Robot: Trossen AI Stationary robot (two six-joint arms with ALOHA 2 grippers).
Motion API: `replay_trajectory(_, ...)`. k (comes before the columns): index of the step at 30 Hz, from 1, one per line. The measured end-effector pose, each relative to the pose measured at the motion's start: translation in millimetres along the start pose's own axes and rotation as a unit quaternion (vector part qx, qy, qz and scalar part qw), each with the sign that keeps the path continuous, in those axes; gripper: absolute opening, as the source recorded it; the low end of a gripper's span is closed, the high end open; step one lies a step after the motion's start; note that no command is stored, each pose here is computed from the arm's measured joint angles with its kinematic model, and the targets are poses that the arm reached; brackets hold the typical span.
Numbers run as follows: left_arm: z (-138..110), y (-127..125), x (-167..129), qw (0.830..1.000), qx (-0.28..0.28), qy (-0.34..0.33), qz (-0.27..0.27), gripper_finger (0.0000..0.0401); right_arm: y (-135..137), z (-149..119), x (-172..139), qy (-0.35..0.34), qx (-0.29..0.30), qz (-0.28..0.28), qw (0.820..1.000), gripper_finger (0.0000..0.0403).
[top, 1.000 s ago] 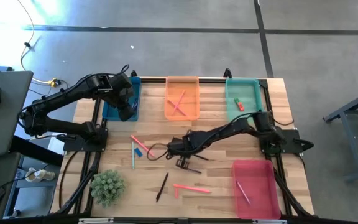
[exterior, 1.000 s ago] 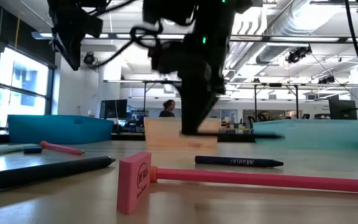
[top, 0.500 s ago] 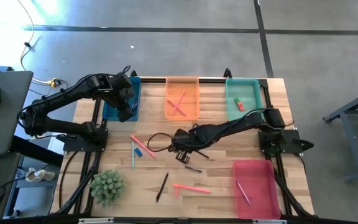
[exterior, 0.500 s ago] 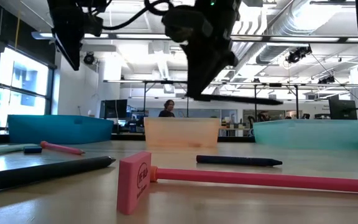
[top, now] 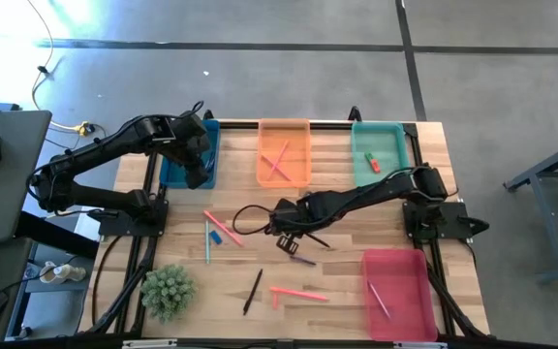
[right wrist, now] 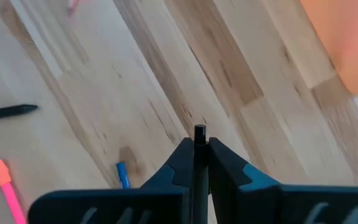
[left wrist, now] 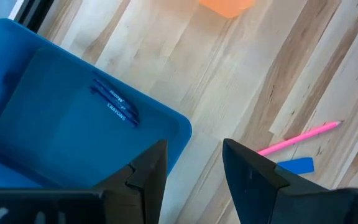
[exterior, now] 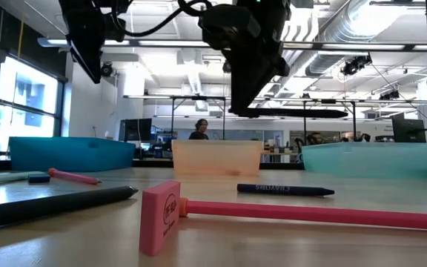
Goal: Sort crayons/erasers/pens/pencils in bins
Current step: Put the black pen into the pink bin
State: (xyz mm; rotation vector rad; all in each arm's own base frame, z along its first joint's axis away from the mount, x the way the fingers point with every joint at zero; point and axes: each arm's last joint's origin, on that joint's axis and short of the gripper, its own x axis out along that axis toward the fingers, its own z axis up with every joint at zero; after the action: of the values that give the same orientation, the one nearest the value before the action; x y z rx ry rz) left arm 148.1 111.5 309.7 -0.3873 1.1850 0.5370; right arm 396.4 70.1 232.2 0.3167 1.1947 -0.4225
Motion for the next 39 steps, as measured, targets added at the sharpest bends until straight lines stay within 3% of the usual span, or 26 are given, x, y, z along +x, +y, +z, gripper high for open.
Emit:
replay_trajectory(9, 0.0, 0.0, 0.0, 1.000, -0.001, 0.000, 0.000, 0.0145, 6.9, -15.8, -12.4, 0.018, -0.004, -0.016, 1.000, 0.0011)
replay_trajectory(24, 0.2, 0.0, 0.3, 1.000, -0.018, 0.000, 0.000, 0.0145, -16.3, -45.2, -60.9, 0.031, -0.020, -0.139, 0.990, 0.0011)
replay_trajectory(30, 0.2, 0.0, 0.3, 1.000, -0.023, 0.000, 0.000, 0.0145, -37.6, -83.5, -65.0, 0.026, 0.050, -0.099, 0.994, 0.0011)
replay_trajectory(39, 0.3, 0.0, 0.3, 0.999, -0.049, 0.000, 0.000, 0.0145, -59.7, -147.2, -96.5, -0.018, 0.161, -0.028, 0.986, 0.0011)
